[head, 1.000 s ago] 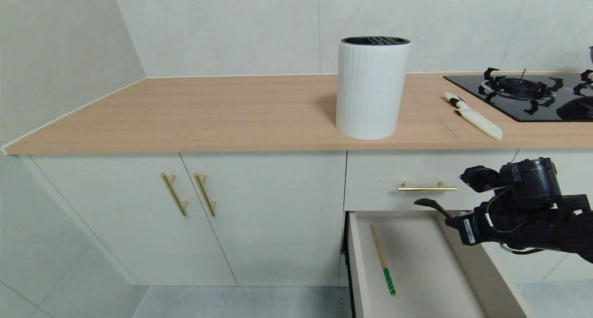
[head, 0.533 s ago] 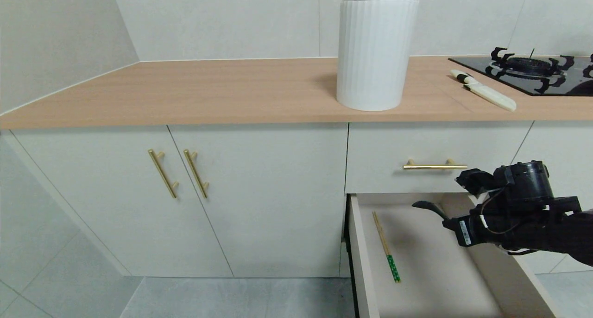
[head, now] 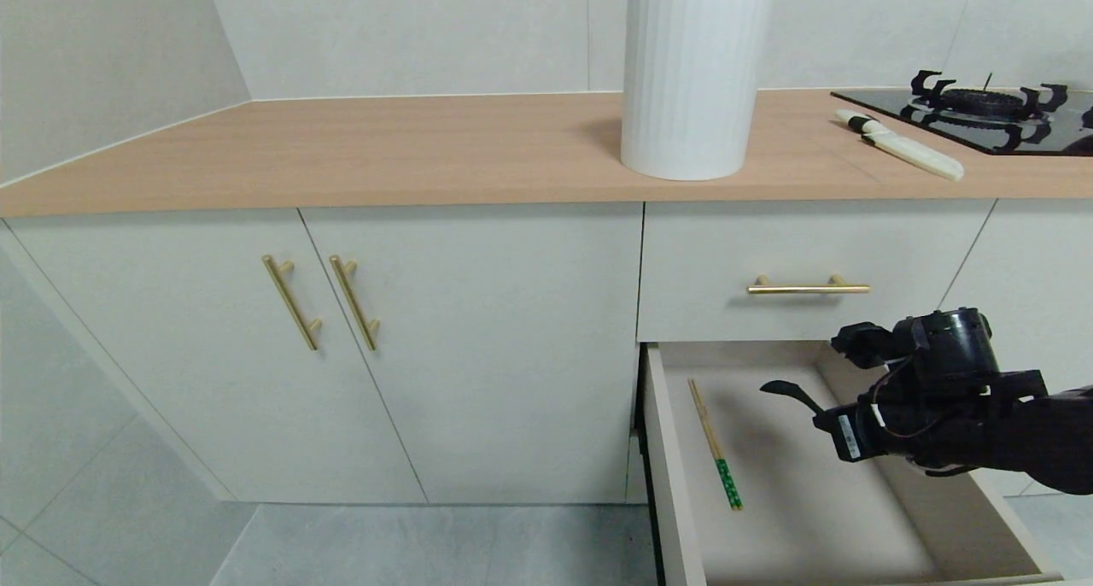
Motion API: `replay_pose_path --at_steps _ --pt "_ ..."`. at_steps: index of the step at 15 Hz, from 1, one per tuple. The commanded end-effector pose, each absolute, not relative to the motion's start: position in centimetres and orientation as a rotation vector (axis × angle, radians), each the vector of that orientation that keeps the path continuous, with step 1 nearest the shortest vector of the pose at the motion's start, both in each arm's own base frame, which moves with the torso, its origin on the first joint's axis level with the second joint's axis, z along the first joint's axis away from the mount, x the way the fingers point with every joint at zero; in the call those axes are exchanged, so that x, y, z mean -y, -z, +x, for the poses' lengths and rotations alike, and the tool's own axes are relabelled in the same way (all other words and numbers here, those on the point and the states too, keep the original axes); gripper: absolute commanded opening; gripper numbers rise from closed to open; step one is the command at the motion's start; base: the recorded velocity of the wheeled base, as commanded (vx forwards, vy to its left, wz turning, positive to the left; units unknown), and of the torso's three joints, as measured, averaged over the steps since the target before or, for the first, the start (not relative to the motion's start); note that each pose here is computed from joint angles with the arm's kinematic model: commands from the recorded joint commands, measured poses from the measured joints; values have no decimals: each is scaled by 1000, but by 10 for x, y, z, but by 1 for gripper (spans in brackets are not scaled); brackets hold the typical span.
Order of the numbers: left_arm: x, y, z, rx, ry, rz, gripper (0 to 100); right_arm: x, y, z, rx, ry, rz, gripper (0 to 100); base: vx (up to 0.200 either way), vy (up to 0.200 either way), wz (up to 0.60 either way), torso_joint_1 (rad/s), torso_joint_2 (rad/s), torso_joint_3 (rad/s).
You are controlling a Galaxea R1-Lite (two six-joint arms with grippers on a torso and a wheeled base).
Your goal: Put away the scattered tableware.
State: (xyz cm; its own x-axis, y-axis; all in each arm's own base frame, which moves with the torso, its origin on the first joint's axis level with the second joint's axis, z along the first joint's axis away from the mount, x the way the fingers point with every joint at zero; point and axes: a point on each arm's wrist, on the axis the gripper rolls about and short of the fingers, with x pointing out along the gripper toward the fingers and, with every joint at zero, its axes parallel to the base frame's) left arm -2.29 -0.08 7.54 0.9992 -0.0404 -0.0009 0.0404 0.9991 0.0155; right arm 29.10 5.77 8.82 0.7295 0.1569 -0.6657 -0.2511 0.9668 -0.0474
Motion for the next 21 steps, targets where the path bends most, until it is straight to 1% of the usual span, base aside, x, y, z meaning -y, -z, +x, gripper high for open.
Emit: replay_pose_path --at_steps 1,3,7,8,9,10,11,15,17,21 --pt "1 -75 -23 -1 40 15 100 -58 -85 293 -729 -227 -138 0 0 0 0 0 0 0" --pt "1 -75 -23 -1 40 15 100 -59 -75 299 -727 -222 -138 0 0 0 0 0 0 0" --pt "1 -75 -23 -1 40 15 100 -62 -38 319 -729 -144 -166 0 0 0 0 0 0 0" --pt "1 -75 -23 -1 40 15 100 -62 -34 321 -730 -136 -170 0 0 0 0 0 0 0" --pt "1 -75 -23 -1 40 15 100 -68 -15 330 -751 -89 -199 0 0 0 0 0 0 0" --pt "1 -75 -23 -1 40 15 100 -69 -8 332 -764 -67 -208 0 0 0 0 0 0 0" --pt "1 -75 -23 -1 40 15 100 -71 8 336 -799 -29 -223 0 0 0 0 0 0 0" --pt "1 -75 -23 -1 40 15 100 -75 37 339 -863 -28 -237 0 0 0 0 0 0 0" --pt "1 -75 -23 -1 40 15 100 -75 41 341 -845 -27 -236 0 0 0 0 0 0 0" --pt "1 -75 -23 -1 40 15 100 -75 40 343 -832 -16 -236 0 0 0 0 0 0 0"
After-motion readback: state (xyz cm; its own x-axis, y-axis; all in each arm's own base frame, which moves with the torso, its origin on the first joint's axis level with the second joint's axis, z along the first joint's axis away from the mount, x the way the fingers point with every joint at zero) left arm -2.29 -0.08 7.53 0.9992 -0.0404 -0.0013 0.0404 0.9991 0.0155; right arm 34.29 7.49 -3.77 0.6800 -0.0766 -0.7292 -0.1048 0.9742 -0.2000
